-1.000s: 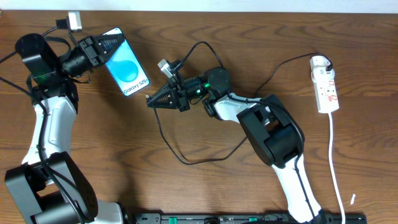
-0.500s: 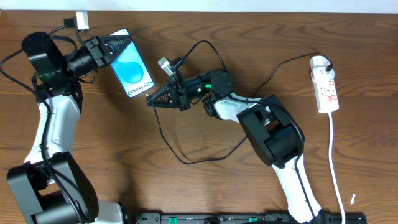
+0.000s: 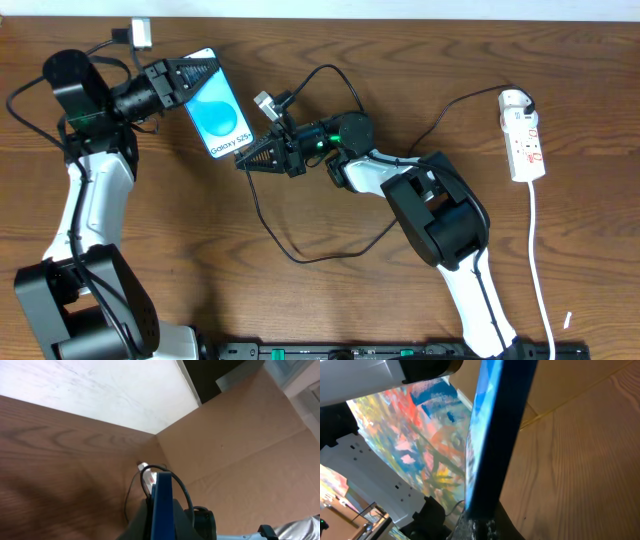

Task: Plug charger to phone and switch on socket

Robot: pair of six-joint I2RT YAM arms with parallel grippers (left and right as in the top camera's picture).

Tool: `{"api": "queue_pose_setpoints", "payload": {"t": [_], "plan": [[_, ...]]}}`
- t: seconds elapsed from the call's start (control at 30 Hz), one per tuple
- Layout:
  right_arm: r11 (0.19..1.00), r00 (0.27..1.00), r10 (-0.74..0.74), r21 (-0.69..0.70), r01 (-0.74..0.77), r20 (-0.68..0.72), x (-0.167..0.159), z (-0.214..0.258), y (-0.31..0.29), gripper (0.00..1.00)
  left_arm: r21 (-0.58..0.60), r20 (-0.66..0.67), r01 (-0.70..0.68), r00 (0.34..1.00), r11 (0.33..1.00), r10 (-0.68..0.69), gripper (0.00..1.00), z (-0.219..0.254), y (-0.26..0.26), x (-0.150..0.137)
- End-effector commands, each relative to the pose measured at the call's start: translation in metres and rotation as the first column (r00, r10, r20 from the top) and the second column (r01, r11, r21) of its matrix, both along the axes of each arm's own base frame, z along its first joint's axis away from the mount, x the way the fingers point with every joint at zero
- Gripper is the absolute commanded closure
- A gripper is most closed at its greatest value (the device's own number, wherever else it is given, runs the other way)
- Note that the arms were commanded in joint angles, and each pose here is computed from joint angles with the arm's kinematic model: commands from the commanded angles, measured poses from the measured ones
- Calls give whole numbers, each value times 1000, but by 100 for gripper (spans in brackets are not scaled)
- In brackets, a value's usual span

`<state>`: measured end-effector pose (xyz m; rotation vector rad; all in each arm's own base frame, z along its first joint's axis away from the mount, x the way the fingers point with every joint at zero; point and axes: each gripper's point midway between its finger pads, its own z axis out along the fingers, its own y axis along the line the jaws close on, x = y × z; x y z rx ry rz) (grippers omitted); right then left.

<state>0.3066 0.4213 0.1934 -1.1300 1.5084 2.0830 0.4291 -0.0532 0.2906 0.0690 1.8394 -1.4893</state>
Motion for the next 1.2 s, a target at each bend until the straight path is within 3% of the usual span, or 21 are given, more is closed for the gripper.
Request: {"api": "queue_pose_setpoints", "payload": {"t": [0.0, 1.17], "plan": [[999, 999, -1, 40, 0, 33, -4, 11, 5, 99, 7, 28, 21, 999, 1000, -21, 93, 7, -3, -6], [999, 999, -9, 43, 7, 32, -2, 12, 4, 99, 27, 1, -36, 999, 999, 36, 92, -4, 2, 1]]}}
